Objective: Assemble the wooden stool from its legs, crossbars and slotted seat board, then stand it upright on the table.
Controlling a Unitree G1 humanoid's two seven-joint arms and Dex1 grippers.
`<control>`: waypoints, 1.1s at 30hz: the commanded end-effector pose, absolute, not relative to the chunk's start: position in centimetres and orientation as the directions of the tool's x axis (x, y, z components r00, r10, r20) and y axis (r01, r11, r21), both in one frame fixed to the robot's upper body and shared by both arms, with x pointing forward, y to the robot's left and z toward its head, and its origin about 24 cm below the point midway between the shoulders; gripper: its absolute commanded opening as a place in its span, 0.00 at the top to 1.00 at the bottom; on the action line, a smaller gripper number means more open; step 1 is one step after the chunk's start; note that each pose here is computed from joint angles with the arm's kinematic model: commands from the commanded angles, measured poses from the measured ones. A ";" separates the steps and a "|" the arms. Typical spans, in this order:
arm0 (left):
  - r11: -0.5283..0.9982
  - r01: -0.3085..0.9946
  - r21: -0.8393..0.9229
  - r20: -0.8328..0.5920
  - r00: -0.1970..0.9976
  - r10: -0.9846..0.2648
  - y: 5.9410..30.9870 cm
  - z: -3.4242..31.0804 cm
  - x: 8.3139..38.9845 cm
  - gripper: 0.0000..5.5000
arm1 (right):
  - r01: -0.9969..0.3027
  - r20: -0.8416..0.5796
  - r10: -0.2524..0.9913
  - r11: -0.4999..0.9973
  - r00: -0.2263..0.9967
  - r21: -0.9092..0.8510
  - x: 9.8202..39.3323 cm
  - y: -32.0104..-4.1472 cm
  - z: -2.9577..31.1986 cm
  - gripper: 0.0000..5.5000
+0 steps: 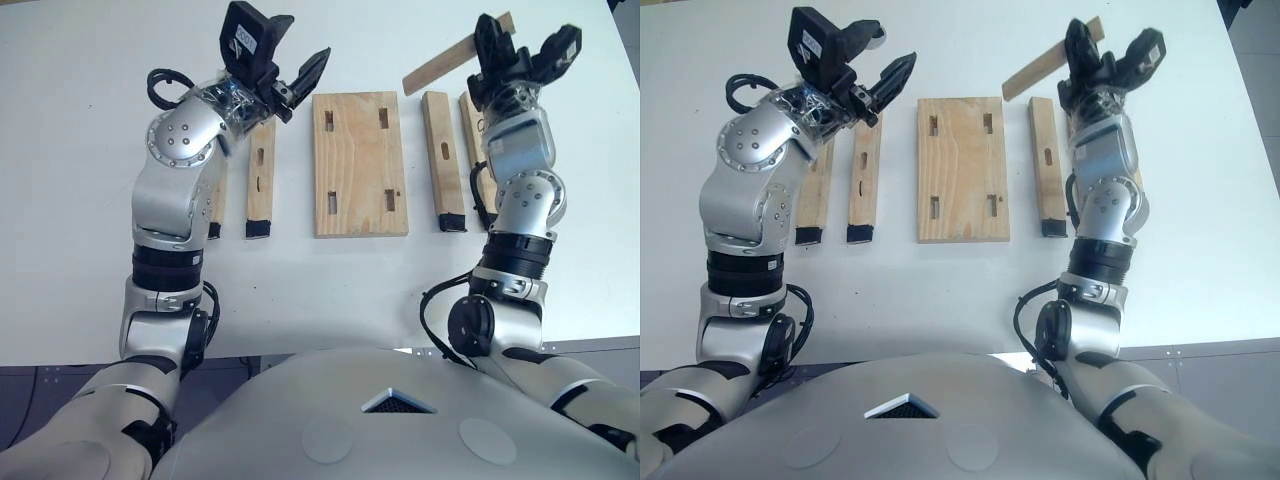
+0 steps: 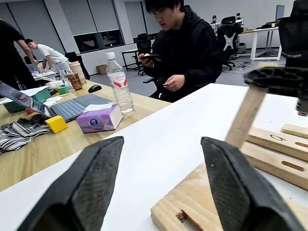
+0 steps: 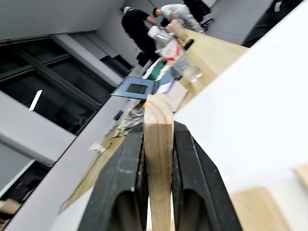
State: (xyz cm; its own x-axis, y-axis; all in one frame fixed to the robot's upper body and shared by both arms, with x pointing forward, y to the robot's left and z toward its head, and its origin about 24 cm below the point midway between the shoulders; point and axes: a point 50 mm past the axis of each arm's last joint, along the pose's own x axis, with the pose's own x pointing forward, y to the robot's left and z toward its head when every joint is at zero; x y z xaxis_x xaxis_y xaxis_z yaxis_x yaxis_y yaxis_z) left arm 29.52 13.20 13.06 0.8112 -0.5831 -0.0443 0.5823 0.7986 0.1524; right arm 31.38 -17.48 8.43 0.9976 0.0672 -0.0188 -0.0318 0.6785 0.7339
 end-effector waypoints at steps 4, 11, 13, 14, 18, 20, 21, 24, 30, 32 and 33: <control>0.798 0.584 0.149 -0.089 0.812 -0.577 13.0 12.1 29.4 0.47 | 0.014 -0.060 0.049 0.640 0.997 0.768 31.2 -16.3 6.8 0.93; 0.768 0.610 0.195 -0.152 0.793 -0.591 12.5 10.5 28.8 0.47 | -0.021 0.002 0.029 0.659 1.000 0.752 31.4 -16.9 8.6 0.93; 0.759 0.618 0.203 -0.164 0.786 -0.596 12.3 10.1 28.6 0.47 | -0.020 0.031 -0.003 0.693 1.000 0.721 31.1 -18.1 9.7 0.93; 0.758 0.619 0.205 -0.168 0.786 -0.596 12.3 9.9 28.4 0.47 | -0.016 0.044 -0.021 0.706 0.999 0.708 30.8 -19.1 10.5 0.93; 0.761 0.616 0.203 -0.181 0.787 -0.590 12.1 9.1 28.1 0.47 | -0.016 0.067 -0.038 0.750 0.997 0.661 29.2 -21.5 12.9 0.93; 0.769 0.608 0.198 -0.182 0.794 -0.580 12.0 8.8 28.0 0.47 | -0.010 0.047 -0.026 0.772 0.999 0.636 28.4 -21.6 12.8 0.93; 0.774 0.602 0.197 -0.182 0.798 -0.575 12.0 8.7 28.0 0.47 | 0.002 0.032 -0.029 0.778 0.999 0.628 28.1 -21.7 12.5 0.93; 0.783 0.590 0.195 -0.182 0.807 -0.562 12.1 8.4 28.0 0.47 | 0.055 -0.013 -0.060 0.777 0.998 0.627 27.3 -22.2 11.3 0.93; 0.786 0.580 0.214 -0.180 0.814 -0.552 12.4 8.3 28.2 0.47 | 0.068 -0.010 -0.075 0.832 0.997 0.550 26.8 -22.6 11.1 0.93; 0.786 0.580 0.213 -0.179 0.814 -0.552 12.3 8.2 28.3 0.47 | 0.054 -0.008 -0.060 0.829 0.998 0.557 26.8 -22.4 11.3 0.93; 0.788 0.578 0.214 -0.180 0.816 -0.550 12.3 8.2 28.2 0.47 | 0.044 -0.013 -0.044 0.824 0.999 0.566 26.9 -22.0 11.2 0.93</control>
State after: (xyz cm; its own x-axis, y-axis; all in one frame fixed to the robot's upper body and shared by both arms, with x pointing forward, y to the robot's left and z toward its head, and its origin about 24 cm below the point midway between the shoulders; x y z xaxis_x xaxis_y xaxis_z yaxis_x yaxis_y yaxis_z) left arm 28.19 12.10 8.20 0.8075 -0.5612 -0.1820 0.5891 0.7829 0.1998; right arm 26.85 -22.13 10.66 0.9978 -0.0637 -0.0204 0.0637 0.8120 0.5801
